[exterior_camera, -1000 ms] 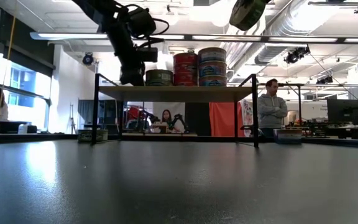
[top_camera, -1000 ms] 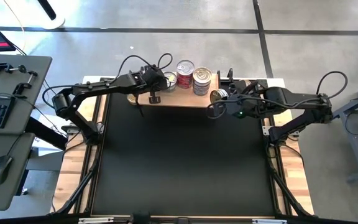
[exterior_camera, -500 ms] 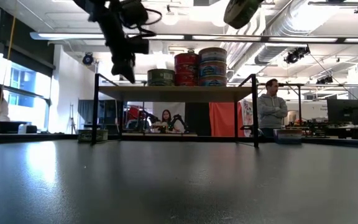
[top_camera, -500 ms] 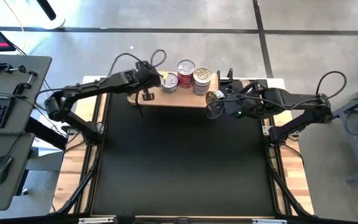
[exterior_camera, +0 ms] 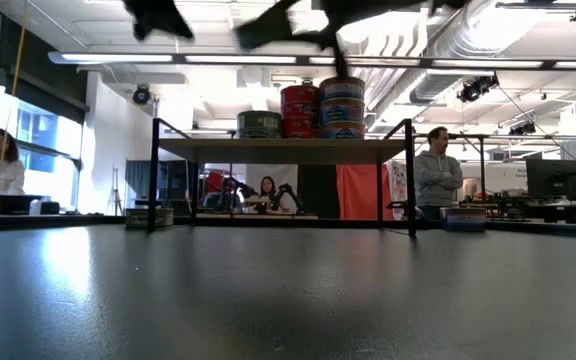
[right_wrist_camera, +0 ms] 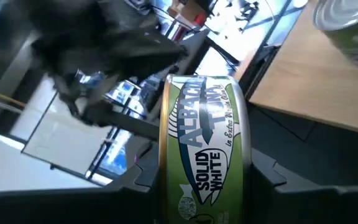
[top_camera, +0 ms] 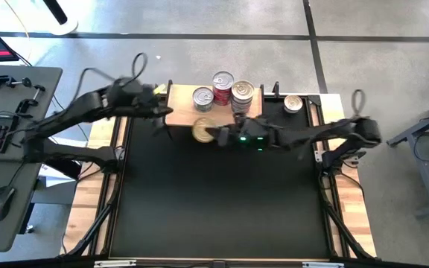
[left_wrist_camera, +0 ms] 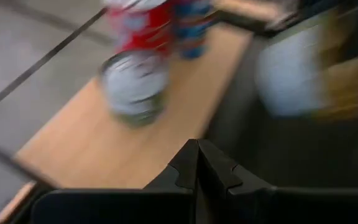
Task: Stack canned seafood by type on shelf
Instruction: Put the green tuna can on the shelf
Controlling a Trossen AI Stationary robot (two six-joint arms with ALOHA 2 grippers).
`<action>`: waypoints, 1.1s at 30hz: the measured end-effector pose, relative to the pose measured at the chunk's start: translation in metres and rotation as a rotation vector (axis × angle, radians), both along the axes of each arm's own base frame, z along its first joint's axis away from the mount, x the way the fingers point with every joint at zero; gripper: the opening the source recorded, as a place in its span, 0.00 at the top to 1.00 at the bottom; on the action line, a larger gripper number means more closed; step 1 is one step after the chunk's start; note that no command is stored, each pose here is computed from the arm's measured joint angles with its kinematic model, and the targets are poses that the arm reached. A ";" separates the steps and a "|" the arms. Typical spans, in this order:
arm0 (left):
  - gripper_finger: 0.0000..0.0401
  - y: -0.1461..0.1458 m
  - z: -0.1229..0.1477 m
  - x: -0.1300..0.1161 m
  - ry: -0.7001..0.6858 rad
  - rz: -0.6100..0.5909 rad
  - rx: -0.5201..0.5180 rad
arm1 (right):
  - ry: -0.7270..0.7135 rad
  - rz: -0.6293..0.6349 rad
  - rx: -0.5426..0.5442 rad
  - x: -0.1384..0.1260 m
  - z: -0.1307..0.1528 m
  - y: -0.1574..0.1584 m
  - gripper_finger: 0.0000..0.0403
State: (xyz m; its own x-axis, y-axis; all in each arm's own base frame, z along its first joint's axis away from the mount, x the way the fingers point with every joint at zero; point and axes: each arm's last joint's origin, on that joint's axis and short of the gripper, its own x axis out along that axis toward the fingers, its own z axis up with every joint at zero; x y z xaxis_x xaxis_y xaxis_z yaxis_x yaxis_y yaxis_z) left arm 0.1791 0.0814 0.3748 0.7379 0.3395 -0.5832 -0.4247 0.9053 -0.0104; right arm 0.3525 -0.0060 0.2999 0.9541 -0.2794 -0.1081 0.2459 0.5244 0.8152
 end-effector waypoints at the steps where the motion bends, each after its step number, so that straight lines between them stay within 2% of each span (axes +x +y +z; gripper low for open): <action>1: 1.00 -0.010 0.006 -0.006 -0.037 -0.029 0.001 | 0.006 -0.005 0.002 0.010 -0.005 -0.003 0.70; 4: 1.00 -0.036 0.022 -0.025 -0.165 -0.102 -0.012 | 0.022 -0.042 0.004 0.041 -0.014 -0.011 0.70; 7: 1.00 -0.054 0.040 -0.047 -0.334 -0.144 -0.012 | -0.024 -0.139 0.066 0.068 -0.016 -0.020 0.70; 10: 1.00 -0.063 0.054 -0.067 -0.474 -0.140 -0.011 | -0.050 -0.262 0.118 0.090 -0.022 -0.031 0.70; 13: 1.00 -0.067 0.062 -0.084 -0.562 -0.143 0.002 | -0.022 -0.324 0.129 0.107 -0.021 -0.037 0.70; 18: 1.00 -0.069 0.065 -0.098 -0.607 -0.157 0.006 | 0.106 -0.381 0.101 0.126 -0.011 -0.036 0.70; 21: 1.00 -0.071 0.066 -0.101 -0.619 -0.196 -0.015 | 0.203 -0.434 0.073 0.131 -0.005 -0.036 0.70; 24: 1.00 -0.072 0.066 -0.103 -0.625 -0.232 -0.020 | 0.239 -0.486 0.072 0.131 0.007 -0.037 0.70; 27: 1.00 -0.072 0.066 -0.103 -0.626 -0.234 -0.017 | 0.226 -0.524 0.114 0.133 0.008 -0.042 0.69; 33: 1.00 -0.072 0.066 -0.103 -0.625 -0.242 -0.019 | 0.218 -0.509 0.231 0.144 -0.017 -0.048 0.67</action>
